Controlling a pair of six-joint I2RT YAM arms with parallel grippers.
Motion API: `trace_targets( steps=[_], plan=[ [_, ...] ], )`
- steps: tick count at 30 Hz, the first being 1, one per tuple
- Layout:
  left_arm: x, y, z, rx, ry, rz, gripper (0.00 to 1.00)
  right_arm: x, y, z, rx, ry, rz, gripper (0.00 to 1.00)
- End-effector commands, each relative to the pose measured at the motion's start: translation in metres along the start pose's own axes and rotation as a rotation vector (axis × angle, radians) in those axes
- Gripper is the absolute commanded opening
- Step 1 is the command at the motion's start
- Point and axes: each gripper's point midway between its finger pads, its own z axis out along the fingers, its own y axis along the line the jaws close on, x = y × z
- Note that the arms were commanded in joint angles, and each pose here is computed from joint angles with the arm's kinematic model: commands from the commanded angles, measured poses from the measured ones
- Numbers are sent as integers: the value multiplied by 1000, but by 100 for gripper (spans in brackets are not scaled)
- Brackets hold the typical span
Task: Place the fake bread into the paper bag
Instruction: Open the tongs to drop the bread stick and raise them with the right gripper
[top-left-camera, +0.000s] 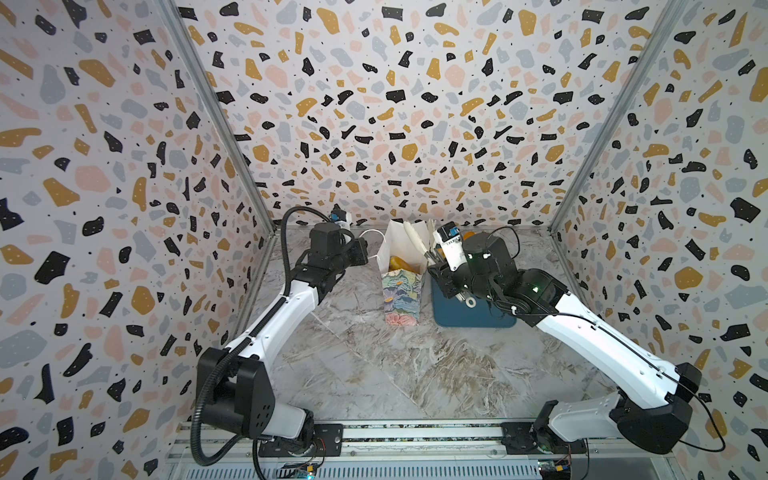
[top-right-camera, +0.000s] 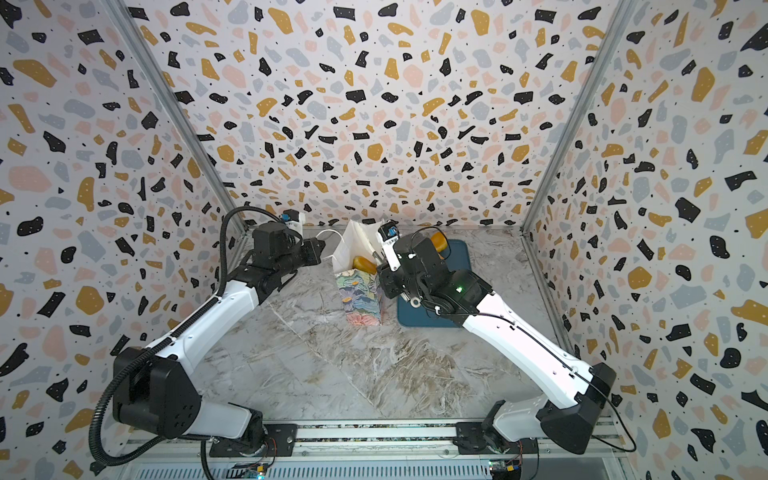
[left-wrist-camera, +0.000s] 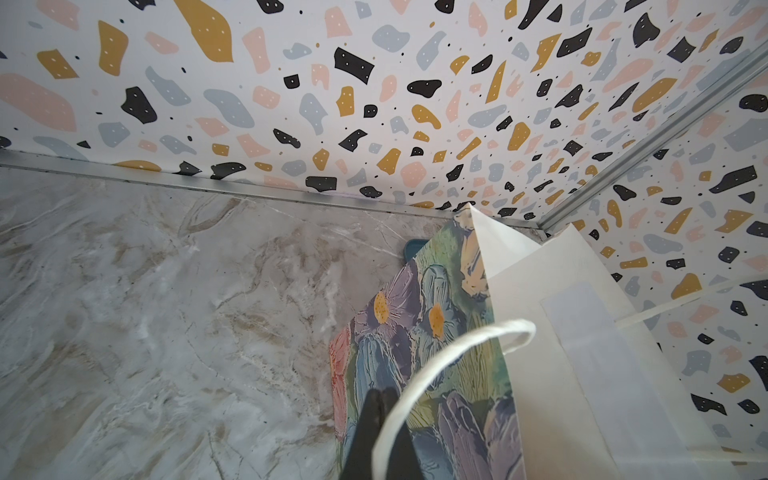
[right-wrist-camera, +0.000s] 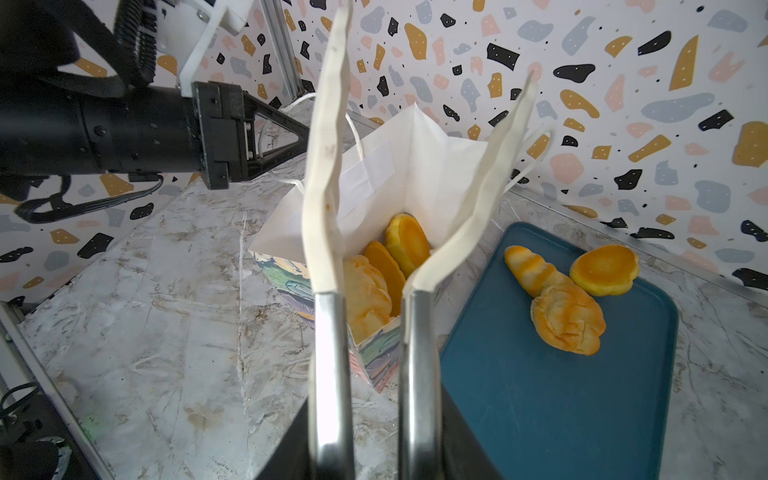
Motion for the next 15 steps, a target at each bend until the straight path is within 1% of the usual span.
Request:
trace_targets(
  steps=[1, 8, 15],
  plan=[
    [-14, -6, -4, 23, -37, 4, 0, -39, -10, -32, 25, -140, 16, 38],
    [-15, -6, -5, 23, -39, 6, 0, -35, -29, -32, 56, -138, 40, 38],
    [-14, -6, -5, 22, -38, 7, 0, -30, -56, -38, 83, -156, 90, 39]
  ],
)
